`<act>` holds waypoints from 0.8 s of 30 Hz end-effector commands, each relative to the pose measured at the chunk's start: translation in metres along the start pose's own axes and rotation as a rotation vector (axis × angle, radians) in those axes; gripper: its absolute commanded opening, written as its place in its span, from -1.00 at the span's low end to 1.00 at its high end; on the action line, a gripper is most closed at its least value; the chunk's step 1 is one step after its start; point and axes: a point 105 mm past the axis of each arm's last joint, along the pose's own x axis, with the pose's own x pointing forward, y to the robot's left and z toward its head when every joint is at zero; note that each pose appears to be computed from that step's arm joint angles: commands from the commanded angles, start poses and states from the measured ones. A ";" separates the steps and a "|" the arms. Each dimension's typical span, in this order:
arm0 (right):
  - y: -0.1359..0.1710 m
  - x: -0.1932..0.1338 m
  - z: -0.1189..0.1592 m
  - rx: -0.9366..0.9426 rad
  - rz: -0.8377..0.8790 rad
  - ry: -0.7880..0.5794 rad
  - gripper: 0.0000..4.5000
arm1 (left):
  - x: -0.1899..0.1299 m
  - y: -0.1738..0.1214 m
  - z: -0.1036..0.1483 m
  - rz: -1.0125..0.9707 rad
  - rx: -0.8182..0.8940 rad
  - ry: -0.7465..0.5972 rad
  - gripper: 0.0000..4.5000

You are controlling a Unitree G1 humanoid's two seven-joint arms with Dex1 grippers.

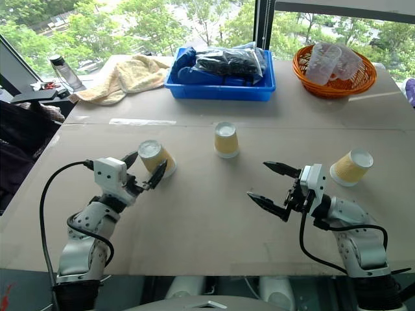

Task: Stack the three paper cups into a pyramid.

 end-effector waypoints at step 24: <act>0.003 -0.020 0.040 -0.039 -0.032 -0.015 1.00 | 0.021 -0.123 0.036 -0.697 -0.020 -0.065 0.17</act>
